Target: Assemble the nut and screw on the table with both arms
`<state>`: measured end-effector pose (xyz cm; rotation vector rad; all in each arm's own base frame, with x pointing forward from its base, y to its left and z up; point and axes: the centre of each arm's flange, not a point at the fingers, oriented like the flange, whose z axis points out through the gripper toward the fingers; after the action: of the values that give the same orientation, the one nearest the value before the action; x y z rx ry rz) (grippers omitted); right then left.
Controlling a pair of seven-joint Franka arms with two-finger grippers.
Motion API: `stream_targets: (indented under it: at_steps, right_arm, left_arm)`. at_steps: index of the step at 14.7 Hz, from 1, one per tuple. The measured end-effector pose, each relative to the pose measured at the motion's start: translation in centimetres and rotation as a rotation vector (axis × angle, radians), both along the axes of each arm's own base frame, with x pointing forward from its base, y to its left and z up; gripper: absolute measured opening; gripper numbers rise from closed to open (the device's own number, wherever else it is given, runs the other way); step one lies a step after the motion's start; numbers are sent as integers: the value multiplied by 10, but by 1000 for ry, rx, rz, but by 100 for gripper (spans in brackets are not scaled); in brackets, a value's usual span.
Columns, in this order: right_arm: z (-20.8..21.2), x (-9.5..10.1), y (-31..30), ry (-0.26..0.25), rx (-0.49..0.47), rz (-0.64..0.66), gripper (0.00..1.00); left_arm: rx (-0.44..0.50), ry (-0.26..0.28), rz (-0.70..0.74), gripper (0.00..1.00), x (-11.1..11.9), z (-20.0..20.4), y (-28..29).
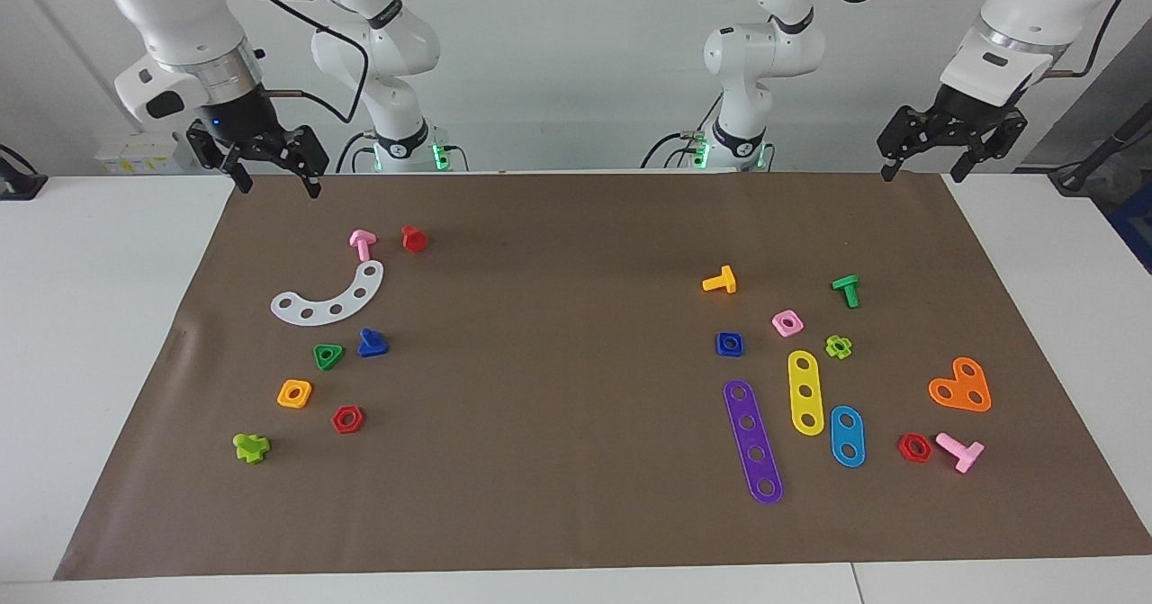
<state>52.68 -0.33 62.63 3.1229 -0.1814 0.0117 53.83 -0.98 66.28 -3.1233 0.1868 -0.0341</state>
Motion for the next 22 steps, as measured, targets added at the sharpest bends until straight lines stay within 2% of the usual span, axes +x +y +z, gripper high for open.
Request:
stream_targets:
  at_steps: [6, 9, 14, 18, 22]
  right_arm:
    - [-1, 0, 1, 3, 1, -3, 100]
    - [-3, 0, 4, 5, 43, -37, 100]
    - [-7, 0, 8, 8, 52, -12, 100]
    - [-35, 6, 7, -9, 37, 47, 100]
    - [-91, 17, 11, -62, 30, 82, 100]
  left_arm:
    - [0, 0, 0, 100, 0, 0, 0]
    - [0, 0, 0, 100, 0, 0, 0]
    - [0, 0, 0, 100, 0, 0, 0]
    - [0, 0, 0, 100, 0, 0, 0]
    - [0, 0, 0, 100, 0, 0, 0]
